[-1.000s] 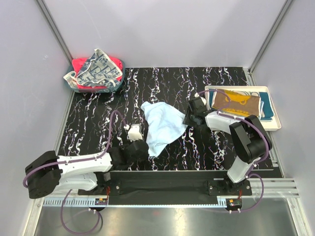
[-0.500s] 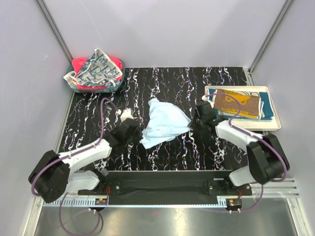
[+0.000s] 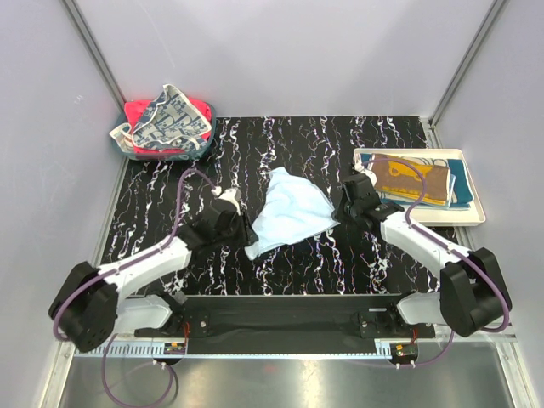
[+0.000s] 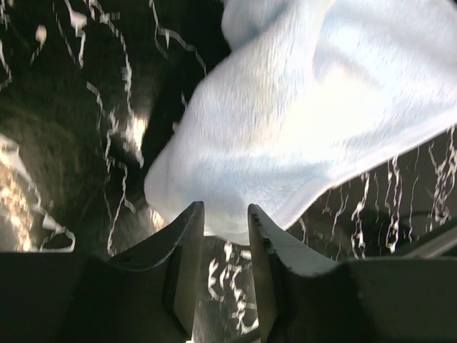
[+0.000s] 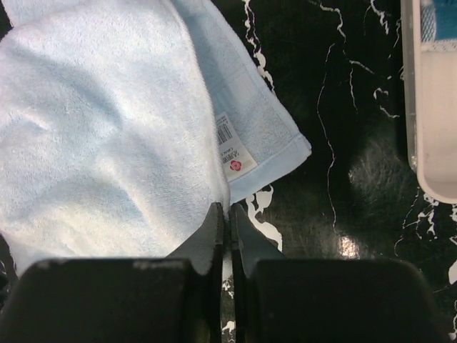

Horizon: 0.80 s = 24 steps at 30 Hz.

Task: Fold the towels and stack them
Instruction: Flatten out the crumpled towel

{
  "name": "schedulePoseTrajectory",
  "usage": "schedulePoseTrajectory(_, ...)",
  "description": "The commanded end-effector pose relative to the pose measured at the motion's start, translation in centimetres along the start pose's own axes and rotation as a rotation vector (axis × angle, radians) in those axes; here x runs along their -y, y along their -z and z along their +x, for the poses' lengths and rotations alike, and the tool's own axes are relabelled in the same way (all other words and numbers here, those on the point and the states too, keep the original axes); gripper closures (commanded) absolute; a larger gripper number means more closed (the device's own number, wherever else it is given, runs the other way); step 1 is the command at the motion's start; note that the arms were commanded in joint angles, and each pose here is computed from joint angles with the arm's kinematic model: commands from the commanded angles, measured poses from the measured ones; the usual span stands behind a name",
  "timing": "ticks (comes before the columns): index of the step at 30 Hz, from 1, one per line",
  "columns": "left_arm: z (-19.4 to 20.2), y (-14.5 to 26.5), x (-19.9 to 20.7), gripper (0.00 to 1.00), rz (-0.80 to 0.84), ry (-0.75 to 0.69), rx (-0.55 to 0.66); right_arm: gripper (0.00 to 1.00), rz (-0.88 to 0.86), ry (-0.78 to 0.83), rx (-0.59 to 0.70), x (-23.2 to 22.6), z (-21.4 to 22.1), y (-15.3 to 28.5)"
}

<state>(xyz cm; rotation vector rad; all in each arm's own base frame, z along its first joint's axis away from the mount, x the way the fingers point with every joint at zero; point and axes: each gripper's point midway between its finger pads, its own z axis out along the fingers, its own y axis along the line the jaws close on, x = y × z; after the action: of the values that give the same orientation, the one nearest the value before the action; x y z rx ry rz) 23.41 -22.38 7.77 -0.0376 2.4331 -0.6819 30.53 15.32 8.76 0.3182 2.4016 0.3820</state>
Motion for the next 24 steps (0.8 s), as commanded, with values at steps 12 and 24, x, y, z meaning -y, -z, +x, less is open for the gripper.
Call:
schedulePoseTrajectory(12, 4.1, 1.5, -1.2, 0.54, -0.085, 0.231, 0.029, 0.97, 0.046, 0.045, 0.105, -0.9, -4.4, 0.7)
schedulePoseTrajectory(24, 4.9, -0.1, -3.1, 0.47, -0.151, 0.331, 0.060, 0.97, 0.031, 0.042, 0.092, -1.0, -3.8, 0.6)
